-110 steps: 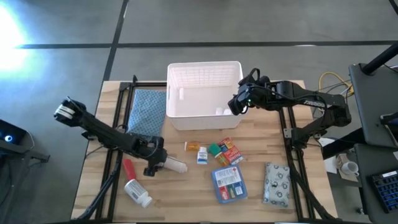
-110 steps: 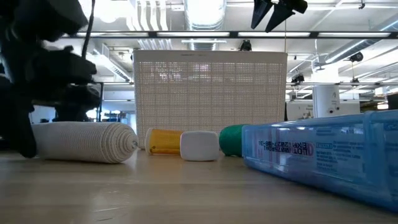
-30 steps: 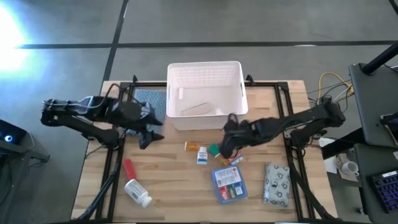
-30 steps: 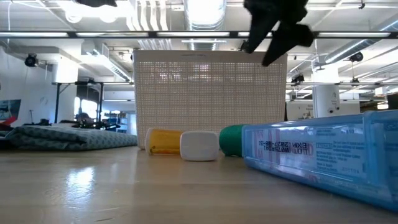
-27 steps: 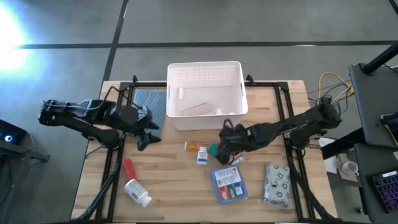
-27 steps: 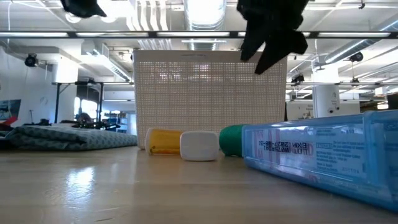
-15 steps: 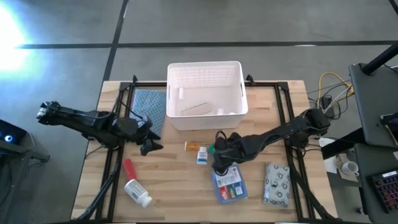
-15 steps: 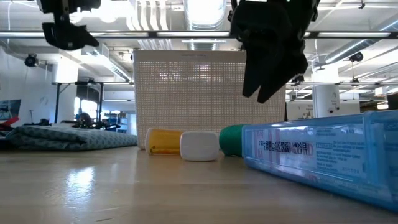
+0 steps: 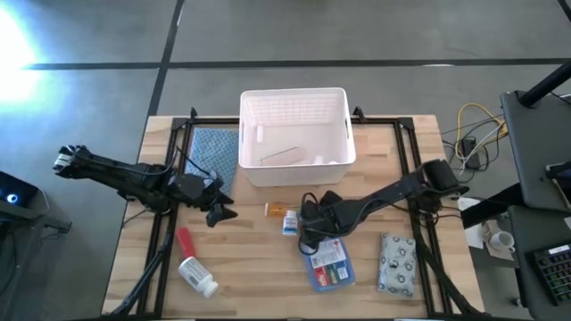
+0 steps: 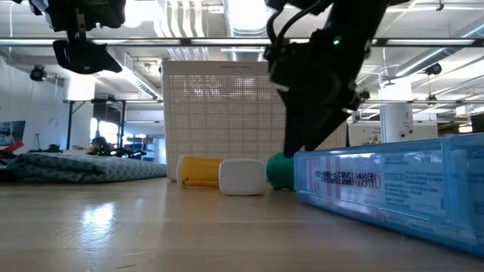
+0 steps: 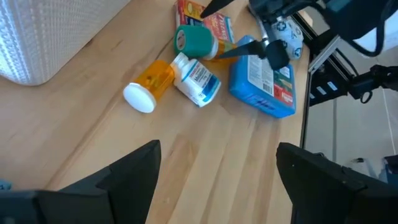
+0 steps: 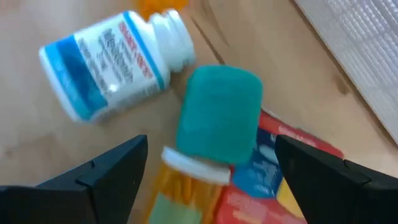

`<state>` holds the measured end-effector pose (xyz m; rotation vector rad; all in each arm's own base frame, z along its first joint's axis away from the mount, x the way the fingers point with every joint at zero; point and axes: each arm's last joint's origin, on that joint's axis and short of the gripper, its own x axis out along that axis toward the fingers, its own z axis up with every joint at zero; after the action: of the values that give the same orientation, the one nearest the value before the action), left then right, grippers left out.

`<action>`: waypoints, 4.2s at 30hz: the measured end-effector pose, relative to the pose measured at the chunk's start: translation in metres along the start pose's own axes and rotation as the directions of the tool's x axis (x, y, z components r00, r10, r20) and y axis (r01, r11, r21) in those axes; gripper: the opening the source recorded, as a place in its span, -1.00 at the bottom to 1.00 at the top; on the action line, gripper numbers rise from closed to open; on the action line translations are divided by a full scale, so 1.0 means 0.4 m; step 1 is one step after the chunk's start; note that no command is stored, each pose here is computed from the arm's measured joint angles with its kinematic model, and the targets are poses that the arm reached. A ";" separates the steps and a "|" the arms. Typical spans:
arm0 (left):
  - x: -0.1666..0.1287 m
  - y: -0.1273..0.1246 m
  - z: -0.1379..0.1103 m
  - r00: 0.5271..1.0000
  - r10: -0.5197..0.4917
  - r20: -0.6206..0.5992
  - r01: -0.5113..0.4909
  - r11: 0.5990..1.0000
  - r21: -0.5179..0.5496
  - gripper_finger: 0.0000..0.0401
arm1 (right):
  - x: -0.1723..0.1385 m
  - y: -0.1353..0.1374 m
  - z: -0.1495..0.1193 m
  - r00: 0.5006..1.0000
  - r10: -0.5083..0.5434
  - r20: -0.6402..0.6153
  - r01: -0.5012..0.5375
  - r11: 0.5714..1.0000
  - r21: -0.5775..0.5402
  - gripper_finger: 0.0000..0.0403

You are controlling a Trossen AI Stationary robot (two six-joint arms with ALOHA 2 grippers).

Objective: Pick & place medical supplies in basket/bin
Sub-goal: Put the green bandage into the white bin, then put the red bandage into the white bin

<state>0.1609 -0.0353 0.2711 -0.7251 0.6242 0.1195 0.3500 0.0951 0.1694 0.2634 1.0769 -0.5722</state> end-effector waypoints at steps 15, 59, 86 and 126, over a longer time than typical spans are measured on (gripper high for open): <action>-0.002 -0.001 0.003 1.000 0.002 0.006 -0.002 1.000 -0.001 0.48 | 0.108 -0.008 0.034 0.993 0.026 -0.111 -0.015 0.995 0.100 0.59; -0.002 0.001 0.002 1.000 0.023 0.016 -0.023 1.000 0.000 0.48 | -0.394 -0.381 0.439 0.726 -0.196 0.659 -0.099 0.919 0.382 0.39; -0.025 0.057 -0.129 0.719 0.203 -0.665 -0.185 0.978 0.098 0.48 | -0.376 -0.307 0.356 0.860 -0.118 0.497 0.062 0.990 0.128 0.70; 0.172 0.039 -0.315 0.374 0.682 -0.629 0.113 0.640 0.760 -0.30 | -0.359 -0.311 0.341 0.882 -0.137 0.451 0.117 0.990 0.072 0.63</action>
<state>0.1500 -0.1134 0.1499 0.2432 1.7859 -0.1923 0.3332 -0.0271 0.3681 0.0857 0.6267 -0.7339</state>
